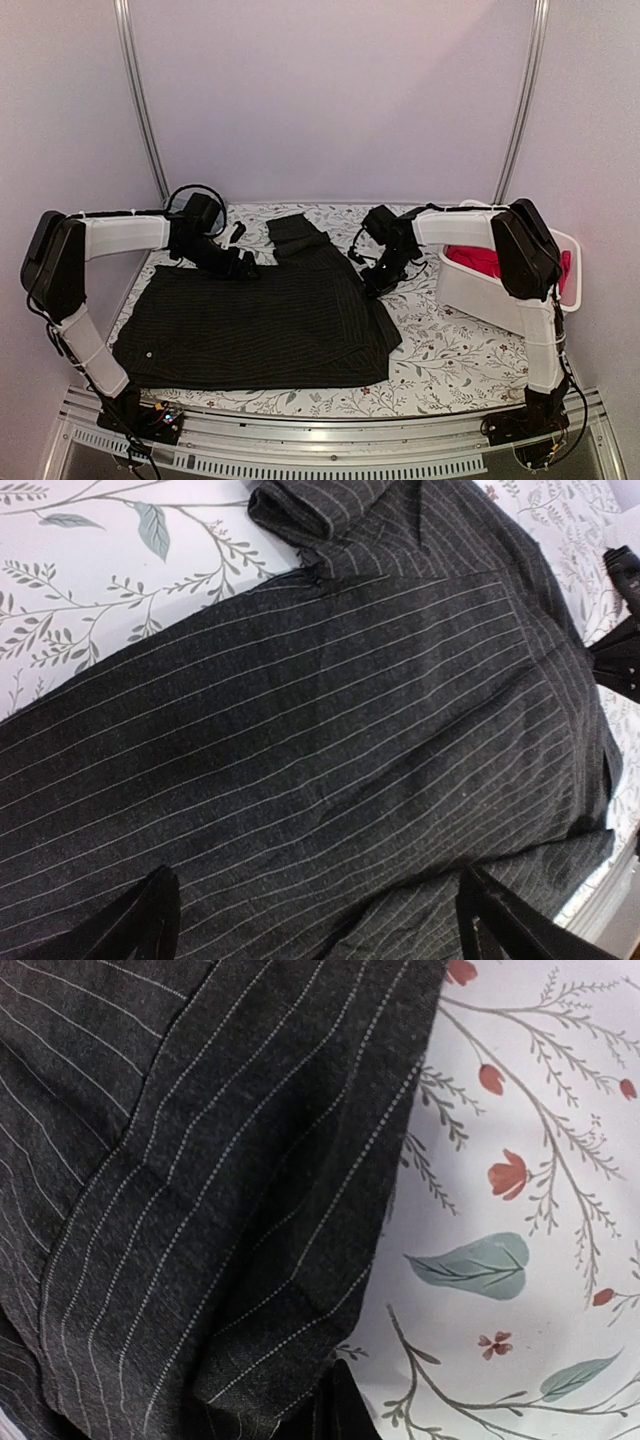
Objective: Fold and stack the mixed laundry pile
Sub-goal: Move the 1/3-folded shirt to the center of the board.
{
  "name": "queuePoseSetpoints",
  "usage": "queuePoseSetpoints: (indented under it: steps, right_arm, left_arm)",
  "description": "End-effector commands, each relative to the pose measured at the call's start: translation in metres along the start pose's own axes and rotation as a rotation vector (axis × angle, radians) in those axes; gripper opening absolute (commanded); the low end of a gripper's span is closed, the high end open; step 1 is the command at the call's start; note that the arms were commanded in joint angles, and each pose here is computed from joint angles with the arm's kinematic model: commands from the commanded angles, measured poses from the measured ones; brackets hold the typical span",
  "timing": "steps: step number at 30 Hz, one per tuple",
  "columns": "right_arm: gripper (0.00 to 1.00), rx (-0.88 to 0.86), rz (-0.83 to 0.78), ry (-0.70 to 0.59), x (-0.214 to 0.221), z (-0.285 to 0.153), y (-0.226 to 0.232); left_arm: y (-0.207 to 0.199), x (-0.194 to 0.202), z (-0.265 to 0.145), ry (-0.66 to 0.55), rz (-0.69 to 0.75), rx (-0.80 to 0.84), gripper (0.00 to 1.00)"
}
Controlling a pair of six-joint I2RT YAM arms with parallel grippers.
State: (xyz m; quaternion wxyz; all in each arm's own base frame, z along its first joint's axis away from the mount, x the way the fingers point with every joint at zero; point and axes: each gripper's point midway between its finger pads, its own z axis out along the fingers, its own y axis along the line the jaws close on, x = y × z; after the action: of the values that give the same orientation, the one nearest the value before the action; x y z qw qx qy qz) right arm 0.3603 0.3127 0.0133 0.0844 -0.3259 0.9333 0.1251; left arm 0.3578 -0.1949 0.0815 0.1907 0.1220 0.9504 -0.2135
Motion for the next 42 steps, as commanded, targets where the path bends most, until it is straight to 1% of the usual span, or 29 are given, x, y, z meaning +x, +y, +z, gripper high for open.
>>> queuePoseSetpoints:
  steps: [1,4,10,16,19,21,26,28,30,31,32,33,36,38,42]
  right_arm:
    - [0.00,0.231,0.086,0.140,0.052,0.001,-0.038]
    - [0.00,0.267,0.146,0.144,0.068,-0.009,-0.043]
    - [0.00,0.322,0.230,0.175,0.100,-0.012,-0.051]
    - [0.00,0.396,0.277,0.182,0.120,-0.025,-0.068]
    - [0.00,0.428,0.282,0.188,0.129,-0.031,-0.078]
    - [0.00,0.432,0.288,0.176,0.127,-0.036,-0.083]
    - [0.00,0.437,0.300,0.110,0.101,-0.049,-0.097]
    - [0.00,0.448,0.299,0.118,0.096,-0.048,-0.102]
    - [0.00,0.445,0.294,0.121,0.091,-0.047,-0.103]
    - [0.04,0.438,0.292,0.119,0.088,-0.047,-0.102]
    - [0.12,0.428,0.291,0.112,0.085,-0.048,-0.100]
    - [0.23,0.412,0.292,0.092,0.079,-0.052,-0.097]
    - [0.52,0.381,0.284,0.005,0.055,-0.070,-0.091]
    - [0.59,0.356,0.278,-0.069,0.033,-0.089,-0.086]
    - [0.63,0.271,0.252,-0.170,-0.001,-0.108,-0.071]
  left_arm:
    - [0.004,0.005,0.007,0.034,0.021,-0.040,0.96]
    - [0.005,0.011,0.012,0.057,0.029,-0.039,0.96]
    - [0.000,0.039,0.033,0.152,0.118,-0.077,0.94]
    - [-0.033,0.071,0.057,0.251,0.212,-0.036,0.91]
    - [-0.047,0.089,0.065,0.303,0.224,0.000,0.89]
    - [-0.052,0.096,0.066,0.323,0.208,0.023,0.88]
    - [-0.059,0.097,0.059,0.337,0.175,0.061,0.88]
    - [-0.060,0.092,0.053,0.332,0.172,0.063,0.89]
    - [-0.060,0.075,0.043,0.284,0.155,0.068,0.91]
    - [-0.057,0.062,0.036,0.246,0.137,0.067,0.94]
    - [-0.051,0.048,0.027,0.204,0.118,0.056,0.97]
    - [-0.044,0.032,0.018,0.157,0.104,0.038,0.99]
    - [-0.018,-0.013,-0.014,0.009,0.038,0.000,1.00]
    - [0.006,-0.039,-0.036,-0.082,-0.026,-0.016,1.00]
    - [0.045,-0.076,-0.077,-0.260,-0.110,-0.058,1.00]
